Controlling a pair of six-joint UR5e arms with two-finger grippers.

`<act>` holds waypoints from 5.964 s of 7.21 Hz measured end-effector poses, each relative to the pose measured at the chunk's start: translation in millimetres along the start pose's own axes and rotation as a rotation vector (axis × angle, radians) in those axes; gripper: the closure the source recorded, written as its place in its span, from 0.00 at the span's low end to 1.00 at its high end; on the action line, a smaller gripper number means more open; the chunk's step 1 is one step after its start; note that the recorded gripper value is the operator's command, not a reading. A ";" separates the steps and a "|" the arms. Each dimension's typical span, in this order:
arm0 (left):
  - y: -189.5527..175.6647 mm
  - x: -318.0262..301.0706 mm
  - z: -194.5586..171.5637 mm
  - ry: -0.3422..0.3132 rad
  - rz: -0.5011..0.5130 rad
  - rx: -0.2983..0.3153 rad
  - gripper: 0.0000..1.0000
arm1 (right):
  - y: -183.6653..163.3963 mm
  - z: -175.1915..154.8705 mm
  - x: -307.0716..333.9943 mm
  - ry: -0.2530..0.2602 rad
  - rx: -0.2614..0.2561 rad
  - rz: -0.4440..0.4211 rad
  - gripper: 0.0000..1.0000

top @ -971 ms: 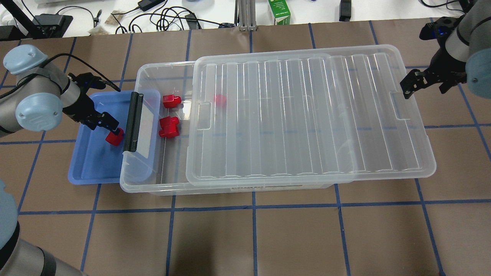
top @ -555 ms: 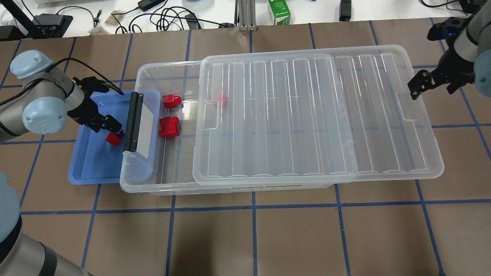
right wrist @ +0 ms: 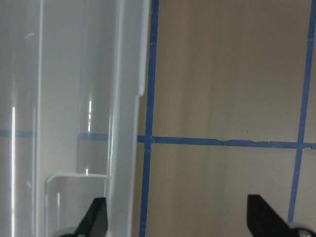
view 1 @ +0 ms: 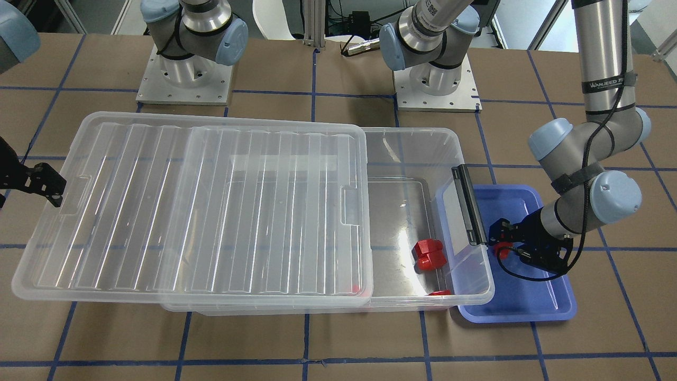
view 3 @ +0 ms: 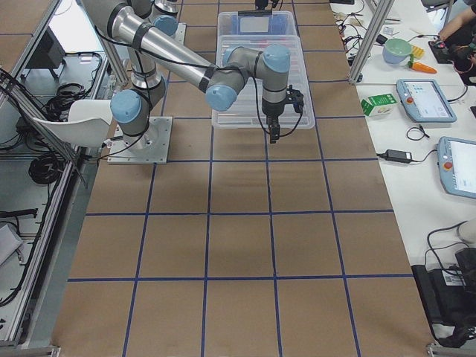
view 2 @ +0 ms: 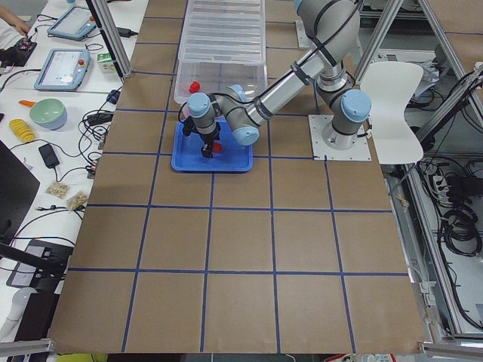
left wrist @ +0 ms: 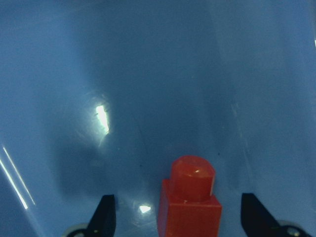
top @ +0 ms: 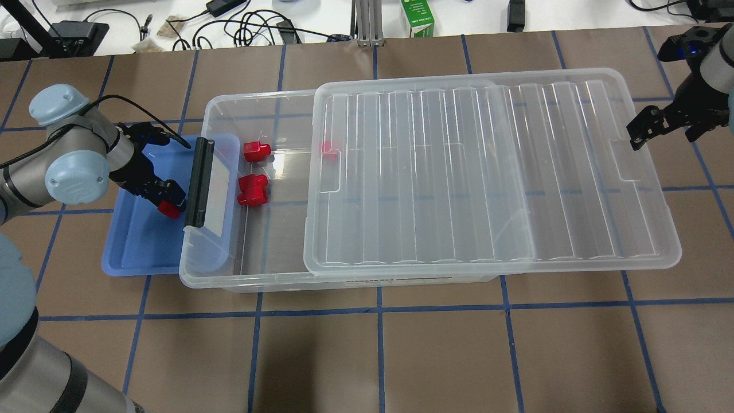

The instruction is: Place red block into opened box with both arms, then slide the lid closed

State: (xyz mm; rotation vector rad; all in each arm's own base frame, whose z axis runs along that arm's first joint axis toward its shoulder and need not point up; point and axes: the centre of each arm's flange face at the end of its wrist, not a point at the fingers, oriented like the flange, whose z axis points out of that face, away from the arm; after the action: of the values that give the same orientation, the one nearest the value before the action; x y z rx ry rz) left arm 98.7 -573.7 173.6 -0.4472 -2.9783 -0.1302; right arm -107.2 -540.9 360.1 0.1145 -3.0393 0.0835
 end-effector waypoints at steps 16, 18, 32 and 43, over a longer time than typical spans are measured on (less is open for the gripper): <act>-48.2 267.7 -158.6 -0.059 -0.322 0.039 1.00 | 33.6 -153.8 8.7 -0.058 -0.002 0.053 0.00; -44.3 266.3 -107.3 -0.057 -0.318 0.040 1.00 | 36.8 -172.5 -16.4 -0.082 -0.001 0.074 0.00; -73.7 262.5 18.5 -0.049 -0.282 -0.055 0.00 | 10.7 -171.0 -221.4 -0.089 0.011 0.111 0.00; -53.9 274.5 -203.9 -0.106 -0.286 -0.034 0.00 | 8.4 -172.1 -212.7 -0.050 0.014 0.095 0.00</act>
State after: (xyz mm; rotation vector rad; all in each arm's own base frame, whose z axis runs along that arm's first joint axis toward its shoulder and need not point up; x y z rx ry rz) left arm -154.6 -567.6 409.4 -0.0289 -3.1317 -0.1904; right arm 119.8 -507.0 509.2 -0.0277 -3.0932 0.1110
